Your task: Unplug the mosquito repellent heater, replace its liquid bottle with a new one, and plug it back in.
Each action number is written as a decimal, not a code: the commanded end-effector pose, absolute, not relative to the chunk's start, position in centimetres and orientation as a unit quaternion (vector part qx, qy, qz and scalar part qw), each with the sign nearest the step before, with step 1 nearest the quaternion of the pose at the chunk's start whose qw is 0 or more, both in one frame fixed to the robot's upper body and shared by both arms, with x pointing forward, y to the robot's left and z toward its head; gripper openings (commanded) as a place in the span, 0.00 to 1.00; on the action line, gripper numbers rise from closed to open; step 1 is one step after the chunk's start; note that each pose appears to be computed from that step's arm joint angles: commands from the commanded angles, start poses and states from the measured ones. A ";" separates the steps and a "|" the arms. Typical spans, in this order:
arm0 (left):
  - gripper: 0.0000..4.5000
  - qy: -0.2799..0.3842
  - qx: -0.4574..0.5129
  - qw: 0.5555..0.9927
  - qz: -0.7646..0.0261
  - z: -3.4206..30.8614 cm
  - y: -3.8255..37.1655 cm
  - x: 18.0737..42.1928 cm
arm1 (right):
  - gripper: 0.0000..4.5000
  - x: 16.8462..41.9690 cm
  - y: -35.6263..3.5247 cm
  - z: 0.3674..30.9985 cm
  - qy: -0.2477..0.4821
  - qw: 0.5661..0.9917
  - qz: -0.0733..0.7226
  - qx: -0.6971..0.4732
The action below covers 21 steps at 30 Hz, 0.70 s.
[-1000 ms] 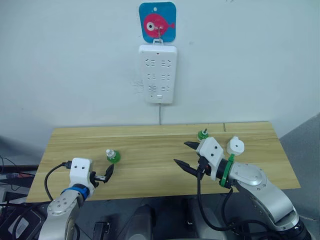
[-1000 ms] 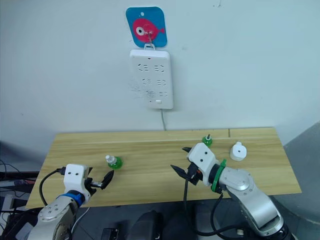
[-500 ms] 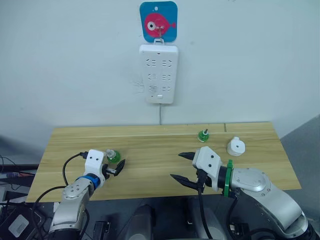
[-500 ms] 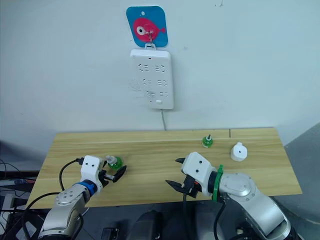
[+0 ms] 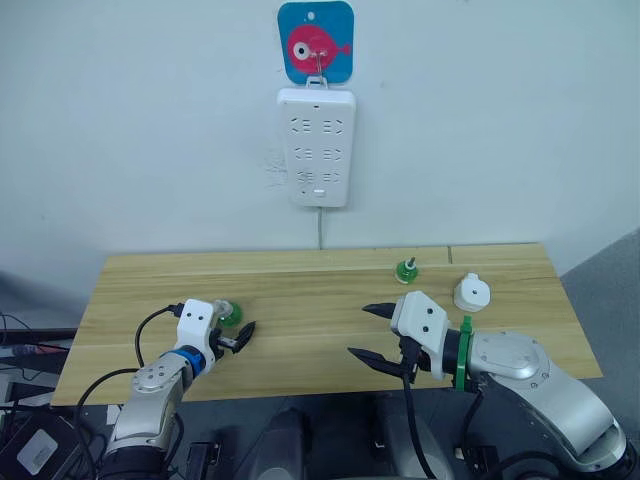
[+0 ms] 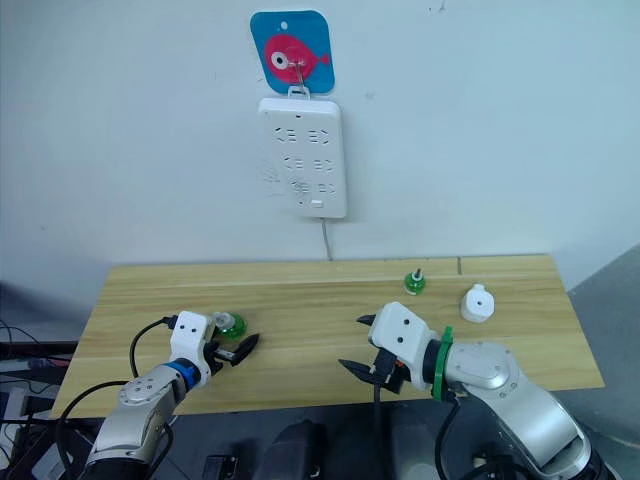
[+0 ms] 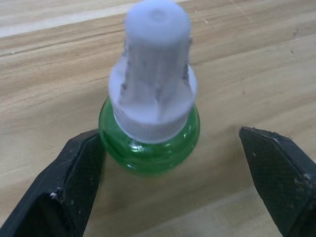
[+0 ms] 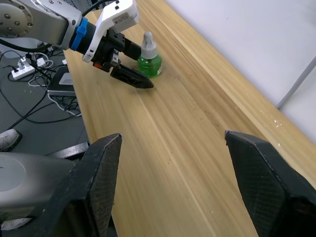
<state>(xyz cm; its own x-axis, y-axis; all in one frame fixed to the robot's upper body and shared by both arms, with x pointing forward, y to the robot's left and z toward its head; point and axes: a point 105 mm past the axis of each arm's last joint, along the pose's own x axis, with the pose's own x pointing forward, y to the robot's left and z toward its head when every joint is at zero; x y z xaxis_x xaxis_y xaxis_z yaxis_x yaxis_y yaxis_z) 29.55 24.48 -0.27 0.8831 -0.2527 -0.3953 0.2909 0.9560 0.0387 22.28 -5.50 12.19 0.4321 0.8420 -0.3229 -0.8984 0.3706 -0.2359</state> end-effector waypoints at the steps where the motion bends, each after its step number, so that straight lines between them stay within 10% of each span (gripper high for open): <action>1: 1.00 0.183 0.054 0.973 -0.130 -0.1 24.9 30.0 | 0.77 21.8 -5.3 13.2 0.051 0.819 0.537 -0.193; 6: 1.00 0.185 0.051 0.972 -0.133 -0.9 24.9 29.6 | 0.77 21.9 -5.6 13.2 0.054 0.820 0.536 -0.195; 15: 0.50 0.185 0.060 0.972 -0.129 -1.6 25.5 29.1 | 0.77 22.3 -6.2 13.3 0.053 0.824 0.529 -0.196; 21: 0.50 0.178 0.086 0.967 -0.160 -0.7 25.6 28.8 | 0.77 23.0 -6.7 13.7 0.044 0.831 0.519 -0.198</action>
